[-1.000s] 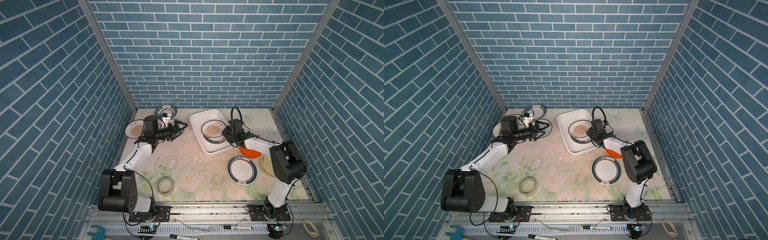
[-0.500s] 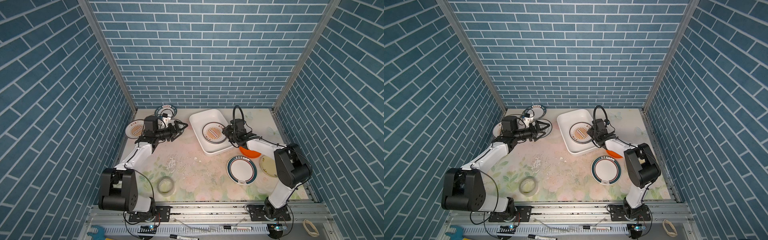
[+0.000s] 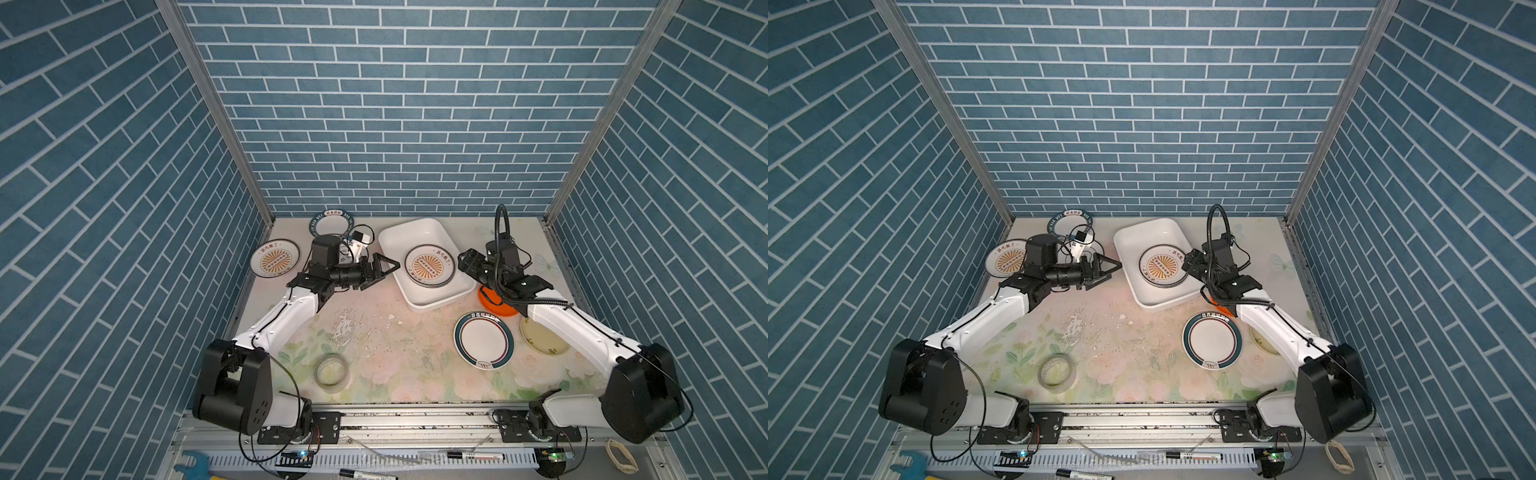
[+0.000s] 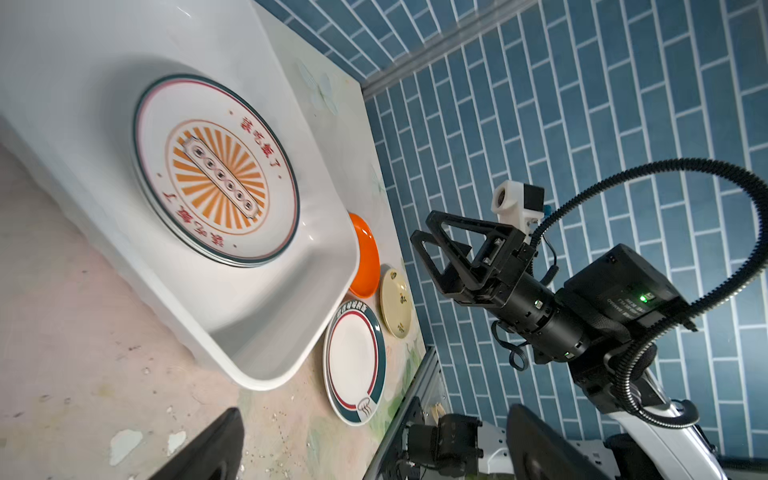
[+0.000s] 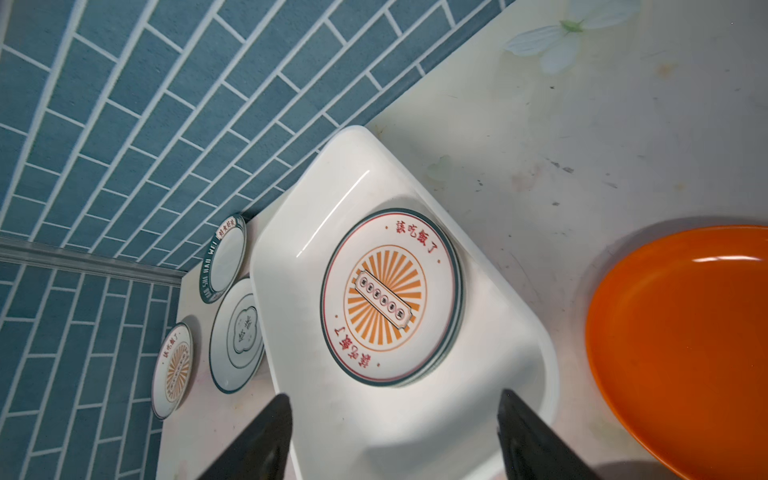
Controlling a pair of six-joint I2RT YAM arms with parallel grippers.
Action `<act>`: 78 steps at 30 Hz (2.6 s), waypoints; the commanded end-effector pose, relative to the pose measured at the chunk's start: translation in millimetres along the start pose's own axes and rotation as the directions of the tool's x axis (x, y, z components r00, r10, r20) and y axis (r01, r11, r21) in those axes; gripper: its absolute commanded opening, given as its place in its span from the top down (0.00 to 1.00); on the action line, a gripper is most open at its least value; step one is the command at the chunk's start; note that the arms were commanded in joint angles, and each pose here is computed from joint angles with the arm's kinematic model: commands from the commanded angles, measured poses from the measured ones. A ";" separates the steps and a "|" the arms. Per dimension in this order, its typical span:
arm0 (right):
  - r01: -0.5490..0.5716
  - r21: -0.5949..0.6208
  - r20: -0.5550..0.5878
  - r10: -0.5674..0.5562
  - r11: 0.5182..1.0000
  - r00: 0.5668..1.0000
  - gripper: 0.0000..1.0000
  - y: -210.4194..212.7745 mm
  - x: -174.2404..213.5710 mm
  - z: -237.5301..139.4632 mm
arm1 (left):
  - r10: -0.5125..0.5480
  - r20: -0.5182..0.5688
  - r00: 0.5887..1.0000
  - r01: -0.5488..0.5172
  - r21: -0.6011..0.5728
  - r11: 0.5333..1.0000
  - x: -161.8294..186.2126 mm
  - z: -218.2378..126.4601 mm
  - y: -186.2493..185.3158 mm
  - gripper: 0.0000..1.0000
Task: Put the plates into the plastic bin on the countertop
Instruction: 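Release the plate, move right gripper to green-and-red-rim plate while left arm reaches bin, then grasp the green-and-red-rim plate's edge with the right gripper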
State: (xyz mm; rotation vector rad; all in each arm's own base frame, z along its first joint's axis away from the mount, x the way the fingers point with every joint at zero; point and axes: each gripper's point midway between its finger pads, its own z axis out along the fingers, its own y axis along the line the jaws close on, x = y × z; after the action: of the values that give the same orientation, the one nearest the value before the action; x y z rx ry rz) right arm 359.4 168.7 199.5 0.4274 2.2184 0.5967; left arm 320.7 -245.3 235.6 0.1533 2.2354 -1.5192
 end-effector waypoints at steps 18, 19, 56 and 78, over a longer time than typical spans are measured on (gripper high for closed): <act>-0.026 0.443 -0.110 0.083 0.896 0.991 0.15 -170.9 92.9 -105.7 | 0.147 -0.367 0.918 -0.173 -0.037 0.984 127.8 80.3 -19.1 0.00; -0.028 0.454 -0.119 0.091 0.891 0.989 0.15 -174.9 97.2 -108.6 | 0.153 -0.376 0.914 -0.180 -0.035 0.983 131.0 81.5 -20.2 0.00; -0.271 0.284 -0.233 0.340 0.920 0.911 0.36 -191.1 185.9 -63.9 | 0.175 -0.401 0.899 -0.181 0.022 0.983 145.1 88.1 -31.9 0.00; -0.374 0.262 -0.120 0.414 0.890 0.902 0.91 -196.6 174.4 -74.4 | 0.182 -0.394 0.901 -0.187 0.025 0.982 143.8 87.2 -33.7 0.00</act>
State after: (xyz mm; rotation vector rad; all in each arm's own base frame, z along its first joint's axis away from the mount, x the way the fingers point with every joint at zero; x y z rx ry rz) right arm 175.6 77.5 30.2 0.9720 2.3876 0.6696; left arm 207.6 -357.0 178.9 0.6860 2.4574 -1.4654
